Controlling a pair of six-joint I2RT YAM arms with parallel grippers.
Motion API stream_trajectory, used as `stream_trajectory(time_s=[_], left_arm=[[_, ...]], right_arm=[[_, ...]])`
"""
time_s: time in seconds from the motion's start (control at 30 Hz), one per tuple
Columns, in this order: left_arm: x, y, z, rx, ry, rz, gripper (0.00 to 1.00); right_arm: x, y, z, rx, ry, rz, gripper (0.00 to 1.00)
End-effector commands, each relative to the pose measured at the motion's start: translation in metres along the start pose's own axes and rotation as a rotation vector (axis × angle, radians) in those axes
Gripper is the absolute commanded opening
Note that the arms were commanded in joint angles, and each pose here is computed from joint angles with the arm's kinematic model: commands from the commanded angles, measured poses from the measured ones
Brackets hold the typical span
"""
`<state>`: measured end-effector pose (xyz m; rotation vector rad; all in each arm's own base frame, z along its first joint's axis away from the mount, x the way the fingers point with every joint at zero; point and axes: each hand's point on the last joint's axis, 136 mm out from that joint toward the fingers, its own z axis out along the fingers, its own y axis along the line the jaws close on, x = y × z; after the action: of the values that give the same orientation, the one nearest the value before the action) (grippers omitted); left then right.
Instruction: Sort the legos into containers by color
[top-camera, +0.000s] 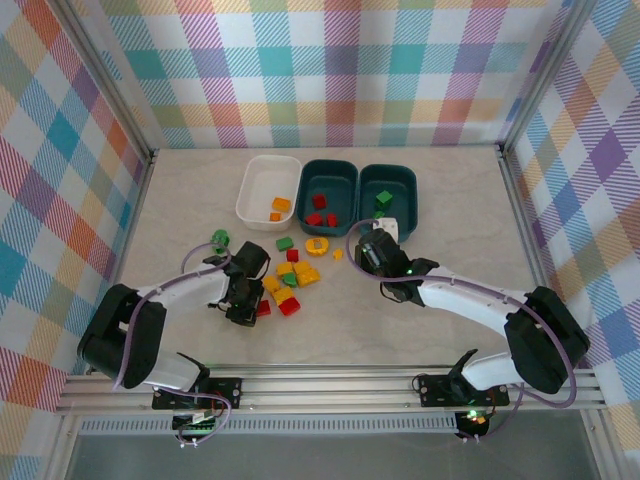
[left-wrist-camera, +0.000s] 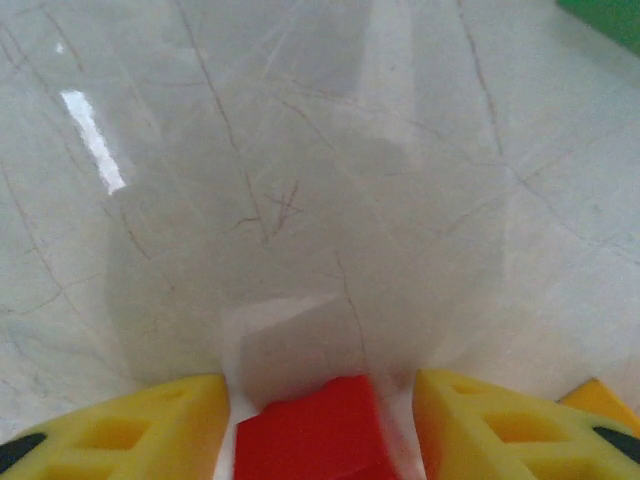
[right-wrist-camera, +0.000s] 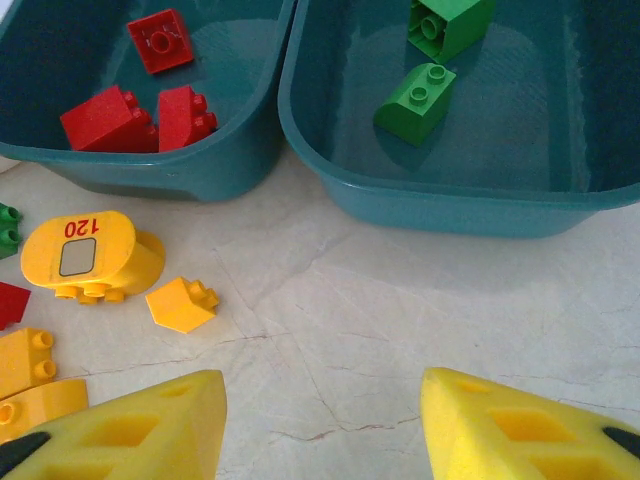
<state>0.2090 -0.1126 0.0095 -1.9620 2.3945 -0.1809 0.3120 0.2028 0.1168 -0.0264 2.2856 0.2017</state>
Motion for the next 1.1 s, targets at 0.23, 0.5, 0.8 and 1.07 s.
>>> stream_trajectory(time_s=[0.23, 0.5, 0.8, 1.07], left_arm=[[0.010, -0.061, -0.010, 0.257, 0.022, 0.049, 0.38], [0.007, -0.081, -0.087, 0.432, -0.048, 0.172, 0.34], [0.033, -0.162, -0.141, 0.592, -0.063, 0.295, 0.36], [0.104, -0.291, -0.108, 0.576, 0.041, 0.572, 0.36]], right_arm=[[-0.004, -0.001, -0.002, -0.004, -0.024, 0.021, 0.54], [-0.004, -0.002, -0.003, -0.004, -0.026, 0.026, 0.54], [-0.003, -0.013, 0.000, 0.025, -0.019, 0.057, 0.53], [-0.005, -0.040, 0.000, 0.049, -0.020, 0.159, 0.53]])
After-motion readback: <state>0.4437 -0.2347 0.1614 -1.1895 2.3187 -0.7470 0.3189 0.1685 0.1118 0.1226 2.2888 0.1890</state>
